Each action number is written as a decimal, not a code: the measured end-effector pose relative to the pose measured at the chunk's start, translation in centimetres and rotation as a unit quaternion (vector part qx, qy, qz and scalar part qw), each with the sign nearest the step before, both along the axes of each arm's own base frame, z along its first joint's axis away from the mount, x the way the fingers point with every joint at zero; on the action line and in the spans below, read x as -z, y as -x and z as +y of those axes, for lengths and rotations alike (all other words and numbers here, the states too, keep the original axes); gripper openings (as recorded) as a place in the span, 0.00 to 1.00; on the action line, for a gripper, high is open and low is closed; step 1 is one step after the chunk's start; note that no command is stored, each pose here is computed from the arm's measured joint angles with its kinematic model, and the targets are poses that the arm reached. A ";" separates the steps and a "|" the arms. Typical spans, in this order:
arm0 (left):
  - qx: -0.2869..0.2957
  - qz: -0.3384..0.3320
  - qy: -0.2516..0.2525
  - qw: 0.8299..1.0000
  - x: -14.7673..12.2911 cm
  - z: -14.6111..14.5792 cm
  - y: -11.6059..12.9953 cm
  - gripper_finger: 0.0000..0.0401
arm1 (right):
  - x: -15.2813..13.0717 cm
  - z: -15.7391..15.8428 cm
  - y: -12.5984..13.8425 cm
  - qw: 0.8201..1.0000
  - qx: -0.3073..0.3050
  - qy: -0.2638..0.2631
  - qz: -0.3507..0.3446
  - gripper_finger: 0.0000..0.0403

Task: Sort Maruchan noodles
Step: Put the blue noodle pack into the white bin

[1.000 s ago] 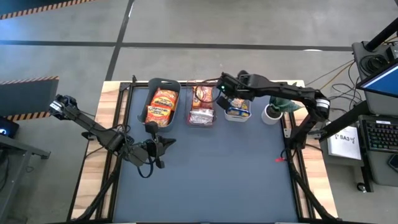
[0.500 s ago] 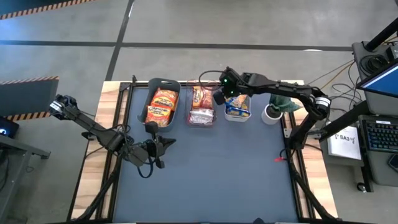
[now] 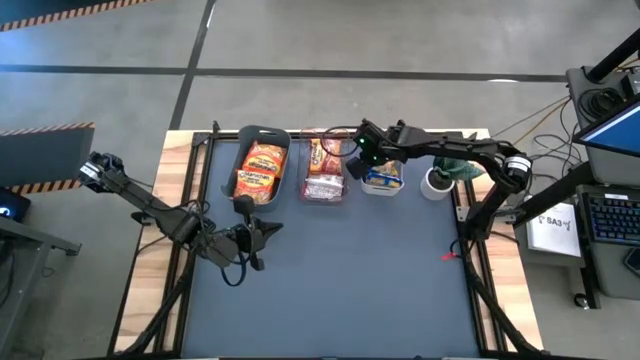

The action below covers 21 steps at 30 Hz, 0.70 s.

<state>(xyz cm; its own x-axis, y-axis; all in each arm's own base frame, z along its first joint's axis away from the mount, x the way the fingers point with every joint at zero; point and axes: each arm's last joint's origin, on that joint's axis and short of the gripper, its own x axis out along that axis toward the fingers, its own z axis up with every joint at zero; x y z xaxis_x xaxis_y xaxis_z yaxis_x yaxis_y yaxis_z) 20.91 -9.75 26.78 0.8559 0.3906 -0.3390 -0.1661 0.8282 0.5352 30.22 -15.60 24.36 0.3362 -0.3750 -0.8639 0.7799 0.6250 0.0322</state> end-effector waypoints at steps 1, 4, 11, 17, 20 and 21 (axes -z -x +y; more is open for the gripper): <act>0.000 0.000 0.000 1.000 0.0 0.0 0.0 0.00 | -0.3 -0.1 -0.1 1.000 0.000 0.003 -0.002 0.02; 0.000 0.000 0.000 1.000 0.0 0.0 0.0 0.00 | -1.5 -0.1 -0.8 0.999 -0.007 0.028 -0.029 0.02; 0.001 0.001 -0.001 1.000 0.0 0.0 0.0 0.00 | -0.2 -0.4 -1.9 0.999 -0.018 0.034 -0.024 0.02; 0.000 0.001 -0.001 1.000 0.0 0.0 0.0 0.00 | 1.6 0.1 -0.9 0.998 -0.010 -0.016 0.067 0.02; 0.001 0.001 -0.001 1.000 0.0 0.0 0.0 0.00 | 1.1 0.3 -0.7 0.998 -0.010 -0.010 0.061 0.02; 0.001 0.001 -0.001 1.000 0.0 0.0 0.0 0.00 | 0.8 0.3 -0.7 0.998 -0.009 -0.008 0.056 0.02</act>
